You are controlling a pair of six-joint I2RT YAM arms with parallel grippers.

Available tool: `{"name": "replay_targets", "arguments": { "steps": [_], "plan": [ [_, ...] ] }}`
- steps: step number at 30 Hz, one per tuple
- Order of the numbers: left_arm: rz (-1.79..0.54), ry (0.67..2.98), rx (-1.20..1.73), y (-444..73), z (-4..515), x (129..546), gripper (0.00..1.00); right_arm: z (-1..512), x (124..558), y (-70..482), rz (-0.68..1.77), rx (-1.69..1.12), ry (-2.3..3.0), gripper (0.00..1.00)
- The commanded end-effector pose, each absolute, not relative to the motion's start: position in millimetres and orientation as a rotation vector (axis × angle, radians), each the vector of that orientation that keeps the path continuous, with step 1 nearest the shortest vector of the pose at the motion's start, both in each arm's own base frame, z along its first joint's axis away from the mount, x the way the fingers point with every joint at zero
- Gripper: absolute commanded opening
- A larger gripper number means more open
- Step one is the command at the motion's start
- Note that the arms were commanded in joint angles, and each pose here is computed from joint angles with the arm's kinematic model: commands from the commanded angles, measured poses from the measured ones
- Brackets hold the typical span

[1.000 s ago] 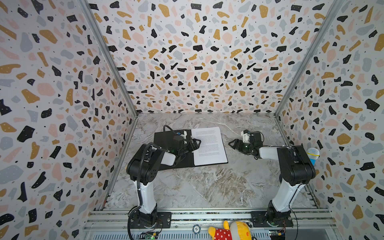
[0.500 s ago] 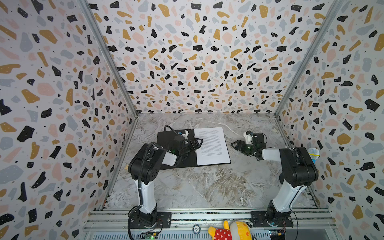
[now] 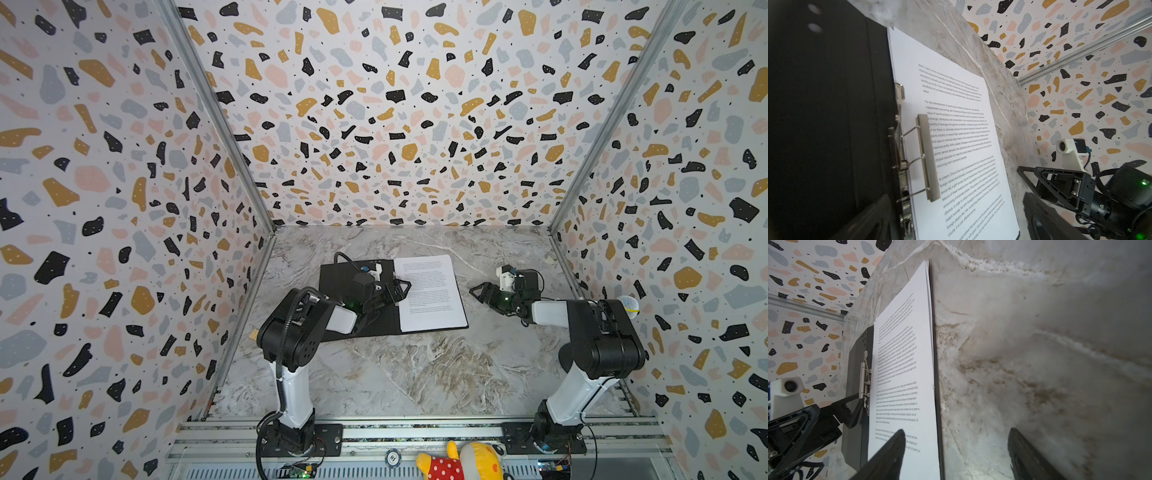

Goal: Put the files into the folder
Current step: 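Push the folder farther from the robot with both grippers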

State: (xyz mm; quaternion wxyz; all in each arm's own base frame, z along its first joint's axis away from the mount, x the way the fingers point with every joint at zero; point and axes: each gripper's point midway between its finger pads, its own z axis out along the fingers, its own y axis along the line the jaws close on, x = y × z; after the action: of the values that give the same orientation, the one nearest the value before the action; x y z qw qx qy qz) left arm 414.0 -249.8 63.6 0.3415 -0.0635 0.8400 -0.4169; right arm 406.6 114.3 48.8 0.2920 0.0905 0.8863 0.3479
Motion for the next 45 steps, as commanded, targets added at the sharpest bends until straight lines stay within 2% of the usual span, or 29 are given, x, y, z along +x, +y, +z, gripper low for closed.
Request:
{"name": "replay_targets", "arguments": {
  "steps": [1,15,24,45],
  "plan": [
    [-1.020,2.171,-0.141,-244.3,75.2,418.8,1.00,58.3,403.7,113.2,0.926,0.222,2.345,0.79],
    [-1.137,2.206,-0.090,-270.3,60.7,422.4,1.00,56.3,403.6,110.6,0.935,0.229,2.347,0.79],
    [-1.192,2.175,-0.101,-278.3,75.1,412.3,1.00,53.4,401.7,111.6,0.946,0.234,2.354,0.79],
    [-1.398,2.160,-0.169,-330.8,89.3,362.5,1.00,53.1,384.6,83.6,0.963,0.308,2.373,0.79]
  ]
}}
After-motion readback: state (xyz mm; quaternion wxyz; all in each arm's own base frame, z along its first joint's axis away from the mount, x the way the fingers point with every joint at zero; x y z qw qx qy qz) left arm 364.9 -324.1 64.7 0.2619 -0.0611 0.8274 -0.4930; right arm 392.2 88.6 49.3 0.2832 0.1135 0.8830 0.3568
